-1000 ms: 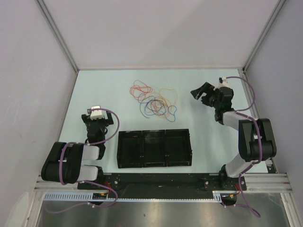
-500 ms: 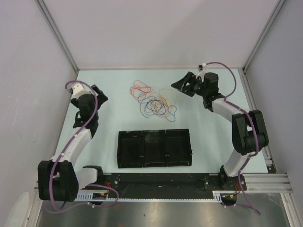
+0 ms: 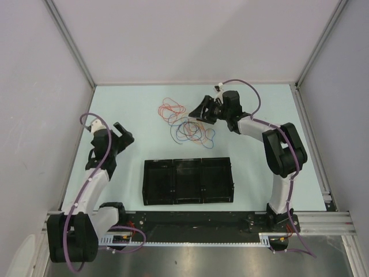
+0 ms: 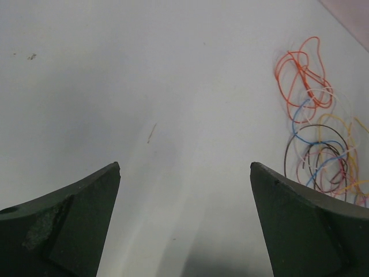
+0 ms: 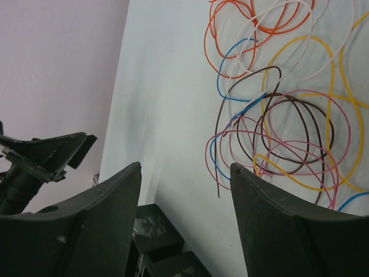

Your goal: Untangle the cables

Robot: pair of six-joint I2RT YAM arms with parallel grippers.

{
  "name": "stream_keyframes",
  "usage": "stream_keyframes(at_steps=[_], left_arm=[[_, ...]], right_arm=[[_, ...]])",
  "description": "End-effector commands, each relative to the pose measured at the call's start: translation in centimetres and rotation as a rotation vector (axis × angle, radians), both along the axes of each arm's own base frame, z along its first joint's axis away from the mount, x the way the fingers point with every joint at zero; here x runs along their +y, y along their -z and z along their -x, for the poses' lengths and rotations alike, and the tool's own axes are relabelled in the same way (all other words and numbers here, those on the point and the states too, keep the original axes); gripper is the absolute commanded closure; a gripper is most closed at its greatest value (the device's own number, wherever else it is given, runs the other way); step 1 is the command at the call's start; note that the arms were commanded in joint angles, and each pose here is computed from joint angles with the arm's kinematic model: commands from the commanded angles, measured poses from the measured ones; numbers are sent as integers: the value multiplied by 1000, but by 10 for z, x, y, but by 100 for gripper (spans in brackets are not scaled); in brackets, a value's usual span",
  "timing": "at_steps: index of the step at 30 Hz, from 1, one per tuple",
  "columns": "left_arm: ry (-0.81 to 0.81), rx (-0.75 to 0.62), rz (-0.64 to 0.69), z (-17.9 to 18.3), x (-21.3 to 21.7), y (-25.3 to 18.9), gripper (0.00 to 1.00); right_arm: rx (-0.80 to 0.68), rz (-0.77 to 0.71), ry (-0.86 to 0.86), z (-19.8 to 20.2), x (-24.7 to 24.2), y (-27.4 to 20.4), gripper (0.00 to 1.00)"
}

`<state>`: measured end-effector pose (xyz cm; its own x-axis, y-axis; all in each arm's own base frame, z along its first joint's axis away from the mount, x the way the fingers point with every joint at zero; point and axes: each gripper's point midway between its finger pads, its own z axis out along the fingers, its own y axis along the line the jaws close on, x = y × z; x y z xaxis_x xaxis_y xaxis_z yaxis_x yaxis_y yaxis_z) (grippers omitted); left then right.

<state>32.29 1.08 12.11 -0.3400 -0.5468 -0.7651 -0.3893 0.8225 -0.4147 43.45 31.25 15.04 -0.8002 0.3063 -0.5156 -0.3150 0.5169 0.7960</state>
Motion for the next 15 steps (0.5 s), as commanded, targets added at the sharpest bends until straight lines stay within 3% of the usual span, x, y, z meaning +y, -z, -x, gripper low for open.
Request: stream_keyframes(at_steps=[1, 10, 13, 15], left_arm=[[80, -65, 17, 0, -25, -23, 0], [145, -93, -15, 8, -43, -46, 0], [166, -105, -14, 10, -47, -52, 0], [172, -100, -20, 11, -48, -52, 0]], right_arm=[[-7, 15, -19, -10, 16, 4, 34], [37, 79, -35, -21, 41, 31, 40], [69, 100, -36, -24, 45, 38, 47], [71, 108, -42, -25, 49, 39, 60]])
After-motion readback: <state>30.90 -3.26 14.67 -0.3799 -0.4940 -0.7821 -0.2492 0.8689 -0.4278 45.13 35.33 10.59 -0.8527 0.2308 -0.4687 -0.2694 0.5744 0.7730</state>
